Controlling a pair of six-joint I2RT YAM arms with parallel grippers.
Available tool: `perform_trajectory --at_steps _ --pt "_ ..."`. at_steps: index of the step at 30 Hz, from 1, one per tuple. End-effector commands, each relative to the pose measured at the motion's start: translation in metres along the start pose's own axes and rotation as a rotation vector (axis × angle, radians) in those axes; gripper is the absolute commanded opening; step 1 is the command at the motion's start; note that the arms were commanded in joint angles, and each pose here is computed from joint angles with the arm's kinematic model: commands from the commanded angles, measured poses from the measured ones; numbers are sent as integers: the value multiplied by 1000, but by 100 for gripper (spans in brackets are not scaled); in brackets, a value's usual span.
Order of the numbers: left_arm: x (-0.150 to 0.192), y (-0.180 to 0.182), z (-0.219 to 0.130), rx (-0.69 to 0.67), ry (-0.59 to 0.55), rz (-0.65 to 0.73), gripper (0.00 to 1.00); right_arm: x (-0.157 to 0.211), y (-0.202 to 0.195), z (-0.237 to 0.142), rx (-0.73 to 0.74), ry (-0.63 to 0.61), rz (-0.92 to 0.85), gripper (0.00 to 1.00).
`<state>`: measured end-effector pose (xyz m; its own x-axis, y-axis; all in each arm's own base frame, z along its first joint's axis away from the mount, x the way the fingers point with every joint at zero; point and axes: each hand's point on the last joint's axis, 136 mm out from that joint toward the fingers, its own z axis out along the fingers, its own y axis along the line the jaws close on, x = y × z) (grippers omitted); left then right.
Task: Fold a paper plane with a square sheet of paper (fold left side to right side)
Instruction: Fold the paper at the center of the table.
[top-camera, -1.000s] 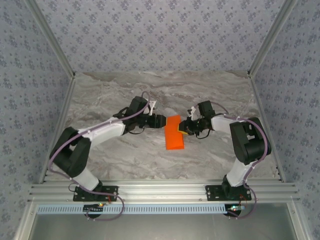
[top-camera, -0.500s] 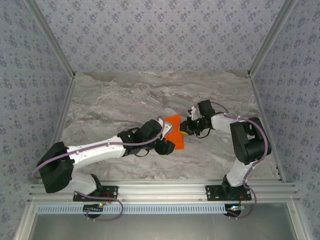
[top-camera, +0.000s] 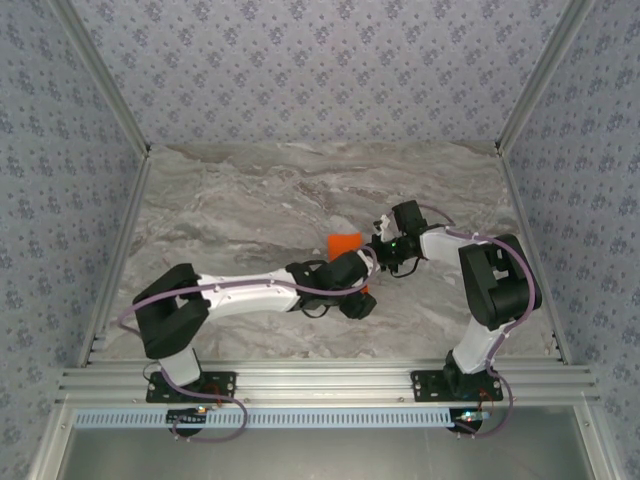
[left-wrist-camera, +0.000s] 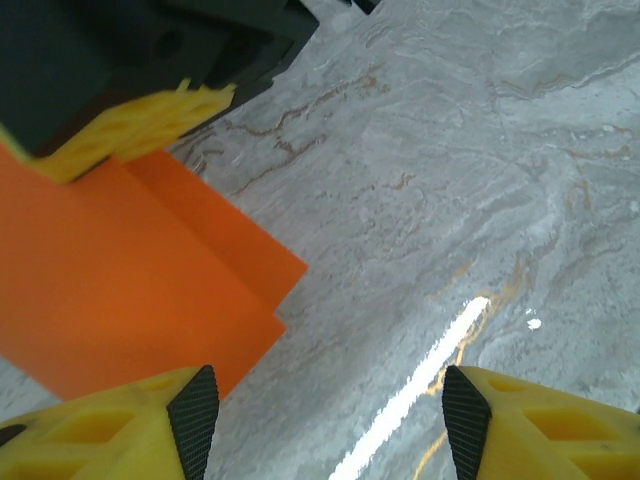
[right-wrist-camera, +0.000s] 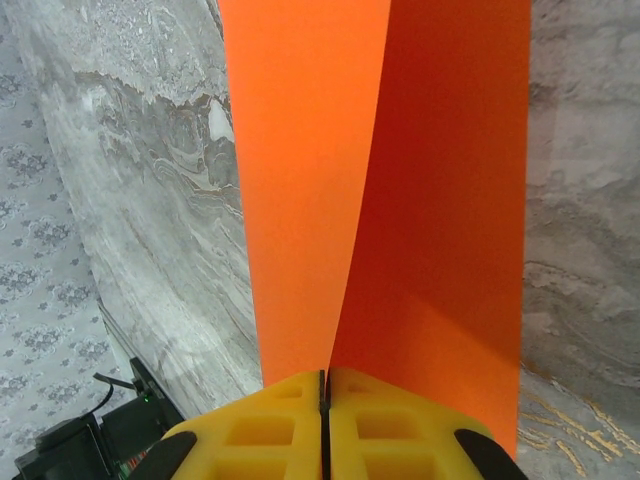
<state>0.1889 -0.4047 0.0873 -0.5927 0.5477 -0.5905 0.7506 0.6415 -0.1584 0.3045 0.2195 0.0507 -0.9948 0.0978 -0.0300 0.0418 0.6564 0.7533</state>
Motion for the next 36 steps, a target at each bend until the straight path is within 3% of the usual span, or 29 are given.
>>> perform_trajectory --at_steps 1,11,18,32,36 --pt "-5 6 5 -81 16 33 64 -3 8 -2 1 3 10 7" --pt "-2 23 16 -208 60 70 62 -3 8 -2 -5 7 14 7" --pt "-1 19 24 -237 90 119 54 -2 8 -2 -7 10 16 6" --pt "-11 20 14 -238 33 107 15 0 3 -2 24 19 12 7" --pt "-13 18 11 -224 9 94 8 1 1 -2 35 21 8 7"
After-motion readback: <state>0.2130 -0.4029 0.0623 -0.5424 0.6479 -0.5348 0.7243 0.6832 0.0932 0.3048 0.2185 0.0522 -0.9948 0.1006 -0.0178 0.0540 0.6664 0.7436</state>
